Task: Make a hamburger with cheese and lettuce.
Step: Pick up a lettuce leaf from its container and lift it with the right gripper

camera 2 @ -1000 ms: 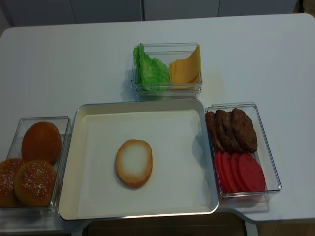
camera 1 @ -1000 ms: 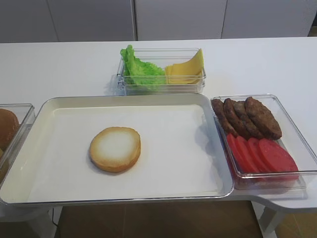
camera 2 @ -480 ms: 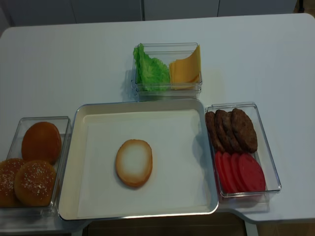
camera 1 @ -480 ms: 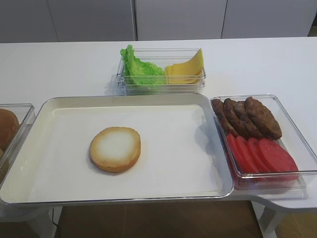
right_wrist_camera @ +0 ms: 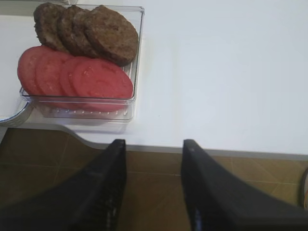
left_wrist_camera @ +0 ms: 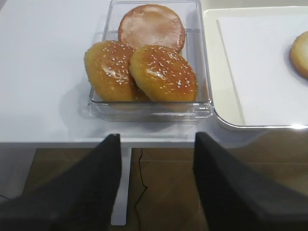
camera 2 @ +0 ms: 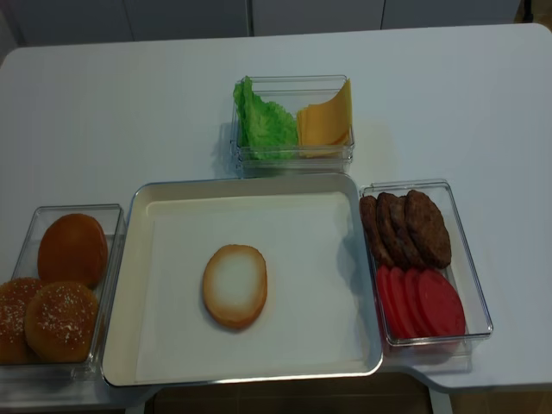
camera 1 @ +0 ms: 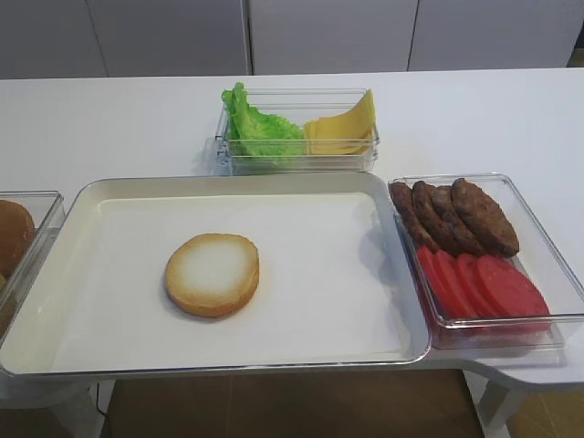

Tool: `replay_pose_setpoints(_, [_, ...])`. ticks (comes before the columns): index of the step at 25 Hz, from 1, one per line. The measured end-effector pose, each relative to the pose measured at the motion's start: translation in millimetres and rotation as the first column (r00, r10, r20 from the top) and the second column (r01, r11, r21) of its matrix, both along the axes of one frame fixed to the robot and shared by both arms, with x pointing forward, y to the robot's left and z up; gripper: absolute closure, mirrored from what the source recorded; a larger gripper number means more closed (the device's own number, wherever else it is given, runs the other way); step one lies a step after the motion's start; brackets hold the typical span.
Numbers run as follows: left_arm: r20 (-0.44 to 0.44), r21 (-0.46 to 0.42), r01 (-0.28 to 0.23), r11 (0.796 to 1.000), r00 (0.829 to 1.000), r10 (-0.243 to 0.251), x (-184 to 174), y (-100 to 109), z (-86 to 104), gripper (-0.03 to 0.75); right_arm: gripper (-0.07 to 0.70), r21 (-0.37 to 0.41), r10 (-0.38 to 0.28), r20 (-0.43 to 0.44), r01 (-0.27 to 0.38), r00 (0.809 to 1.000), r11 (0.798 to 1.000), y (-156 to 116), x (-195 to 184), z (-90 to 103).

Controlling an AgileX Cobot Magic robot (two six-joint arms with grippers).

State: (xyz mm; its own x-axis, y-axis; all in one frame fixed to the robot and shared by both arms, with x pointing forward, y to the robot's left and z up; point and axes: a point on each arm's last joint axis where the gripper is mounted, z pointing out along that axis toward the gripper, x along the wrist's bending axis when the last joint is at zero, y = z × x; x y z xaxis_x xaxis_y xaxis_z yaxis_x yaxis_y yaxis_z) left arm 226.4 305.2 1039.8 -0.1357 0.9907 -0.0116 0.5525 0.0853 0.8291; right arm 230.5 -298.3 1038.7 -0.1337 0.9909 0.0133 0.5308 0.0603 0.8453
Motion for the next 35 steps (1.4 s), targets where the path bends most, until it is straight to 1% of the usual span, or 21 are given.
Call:
replay_pose_setpoints(10, [0.0, 0.0, 0.0, 1.0, 1.0, 0.0, 0.0, 0.0, 0.0, 0.354, 0.342, -0.005, -0.004, 0.001, 0.004, 1.0, 1.0, -0.5, 0.1, 0.0])
replay_pose_setpoints(12, [0.0, 0.0, 0.0, 1.0, 1.0, 0.0, 0.0, 0.0, 0.0, 0.354, 0.331, -0.01, -0.009, 0.022, 0.009, 1.0, 1.0, -1.3, 0.0, 3.0])
replay_pose_setpoints(15, [0.0, 0.0, 0.0, 1.0, 1.0, 0.0, 0.0, 0.0, 0.0, 0.354, 0.293, 0.039, -0.023, 0.113, 0.018, 0.993, 0.999, -0.7, -0.9, 16.9])
replay_pose_setpoints(17, [0.0, 0.0, 0.0, 1.0, 1.0, 0.0, 0.0, 0.0, 0.0, 0.354, 0.262, 0.079, -0.016, 0.162, 0.003, 0.987, 0.997, 1.2, -3.4, 26.5])
replay_pose_setpoints(18, [0.0, 0.0, 0.0, 1.0, 1.0, 0.0, 0.0, 0.0, 0.0, 0.354, 0.252, 0.098, -0.009, 0.171, -0.008, 0.985, 0.995, 2.5, -4.5, 31.2])
replay_pose_setpoints(19, [0.0, 0.0, 0.0, 1.0, 1.0, 0.0, 0.0, 0.0, 0.0, 0.354, 0.239, 0.112, -0.002, 0.174, -0.018, 0.985, 0.994, 3.9, -3.7, 36.4])
replay_pose_setpoints(21, [0.0, 0.0, 0.0, 1.0, 1.0, 0.0, 0.0, 0.0, 0.0, 0.354, 0.216, 0.141, 0.015, 0.151, -0.036, 0.988, 0.989, 7.7, 3.2, 46.0])
replay_pose_setpoints(25, [0.0, 0.0, 0.0, 1.0, 1.0, 0.0, 0.0, 0.0, 0.0, 0.354, 0.183, 0.175, 0.045, 0.164, -0.074, 0.986, 0.982, 14.6, 24.6, 71.8])
replay_pose_setpoints(26, [0.0, 0.0, 0.0, 1.0, 1.0, 0.0, 0.0, 0.0, 0.0, 0.354, 0.181, 0.173, 0.052, 0.173, -0.082, 0.984, 0.982, 16.0, 31.9, 78.8])
replay_pose_setpoints(30, [0.0, 0.0, 0.0, 1.0, 1.0, 0.0, 0.0, 0.0, 0.0, 0.354, 0.178, 0.213, 0.069, 0.197, -0.111, 0.978, 0.971, 23.6, 65.7, 100.9])
replay_pose_setpoints(32, [0.0, 0.0, 0.0, 1.0, 1.0, 0.0, 0.0, 0.0, 0.0, 0.354, 0.177, 0.216, 0.099, 0.191, -0.141, 0.977, 0.966, 28.7, 83.7, 109.0])
replay_pose_setpoints(35, [0.0, 0.0, 0.0, 1.0, 1.0, 0.0, 0.0, 0.0, 0.0, 0.354, 0.177, 0.214, 0.149, 0.151, -0.179, 0.977, 0.96, 36.8, 117.2, 118.5])
